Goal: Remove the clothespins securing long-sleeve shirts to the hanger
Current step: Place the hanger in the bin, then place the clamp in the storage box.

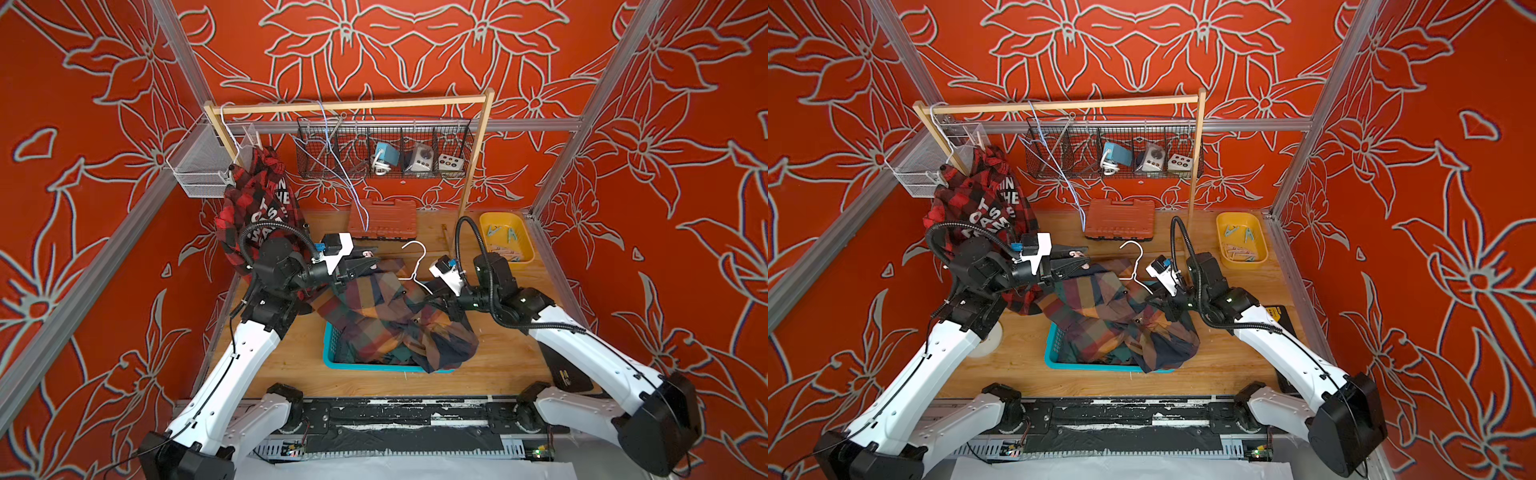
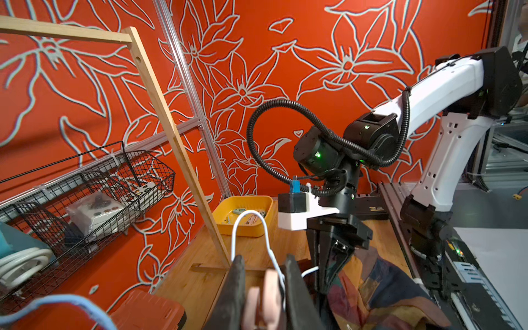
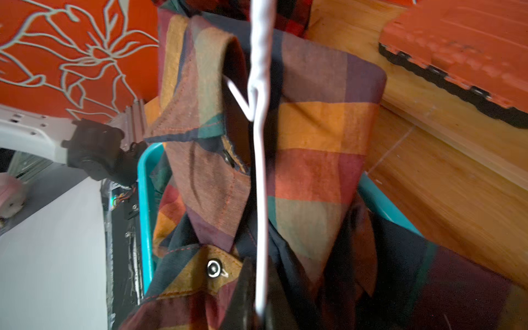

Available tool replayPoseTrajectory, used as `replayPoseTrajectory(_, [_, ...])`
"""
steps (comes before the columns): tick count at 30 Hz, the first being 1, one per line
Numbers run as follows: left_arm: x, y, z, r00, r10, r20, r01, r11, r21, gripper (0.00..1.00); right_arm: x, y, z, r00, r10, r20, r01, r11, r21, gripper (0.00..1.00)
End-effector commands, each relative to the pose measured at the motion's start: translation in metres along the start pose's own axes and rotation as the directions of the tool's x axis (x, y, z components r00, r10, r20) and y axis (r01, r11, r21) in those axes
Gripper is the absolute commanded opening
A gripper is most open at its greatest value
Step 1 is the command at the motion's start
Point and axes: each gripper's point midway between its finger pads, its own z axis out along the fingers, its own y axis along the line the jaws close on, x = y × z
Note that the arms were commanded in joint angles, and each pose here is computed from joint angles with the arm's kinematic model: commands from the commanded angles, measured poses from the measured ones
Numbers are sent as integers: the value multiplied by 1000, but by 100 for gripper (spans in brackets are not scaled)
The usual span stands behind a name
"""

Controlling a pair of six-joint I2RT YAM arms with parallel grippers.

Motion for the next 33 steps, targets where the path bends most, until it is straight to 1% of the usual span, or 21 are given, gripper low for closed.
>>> replayPoseTrajectory(1, [-8, 6, 6, 999, -9, 34, 13, 993, -114, 0, 18, -13, -9, 997, 64, -47, -58, 991, 119, 29])
replayPoseTrajectory(2, [-7, 7, 10, 999, -18, 40, 24, 989, -144, 0, 14, -13, -12, 998, 59, -35, -54, 990, 132, 36])
replayPoseTrajectory(3, [-8, 7, 12, 998, -26, 49, 34, 986, -164, 0, 10, -13, -17, 998, 50, -23, -46, 988, 147, 40])
replayPoseTrajectory(5, [-8, 5, 16, 997, -40, 61, 51, 981, -189, 0, 3, -16, -25, 999, 36, -9, -33, 981, 189, 46])
replayPoseTrajectory(6, [-8, 5, 18, 996, -49, 70, 62, 979, -195, 0, -3, -15, -31, 1000, 16, 5, -17, 978, 206, 47])
replayPoseTrajectory(9, [-4, 3, 22, 995, -72, 74, 85, 978, -192, 0, -28, -4, -50, 994, -65, 84, 44, 974, 222, 49])
replayPoseTrajectory(12, [1, 10, 25, 993, -100, 65, 111, 970, -217, 0, -58, 14, -68, 974, -139, 179, 98, 971, 217, 50])
replayPoseTrajectory(14, [0, 12, 26, 991, -110, 72, 124, 966, -225, 0, -78, 26, -77, 950, -186, 250, 132, 967, 216, 50])
replayPoseTrajectory(17, [1, 12, 29, 990, -122, 76, 136, 966, -219, 0, -106, 38, -84, 901, -241, 361, 164, 959, 232, 49])
replayPoseTrajectory(19, [2, 12, 31, 989, -130, 75, 143, 965, -219, 0, -120, 42, -81, 879, -257, 401, 171, 956, 239, 48])
replayPoseTrajectory(22, [2, 12, 33, 988, -138, 75, 151, 964, -218, 0, -136, 49, -67, 865, -282, 414, 206, 954, 220, 47])
replayPoseTrajectory(30, [3, 13, 33, 988, -135, 72, 148, 962, -230, 0, -156, 70, -29, 855, -318, 409, 280, 948, 152, 46])
replayPoseTrajectory(31, [15, 16, 39, 987, -156, 48, 163, 960, -229, 0, -156, 73, -25, 855, -319, 408, 285, 948, 144, 46])
replayPoseTrajectory(33, [16, 17, 40, 986, -159, 46, 165, 959, -232, 0, -159, 77, -19, 852, -326, 409, 295, 945, 139, 46])
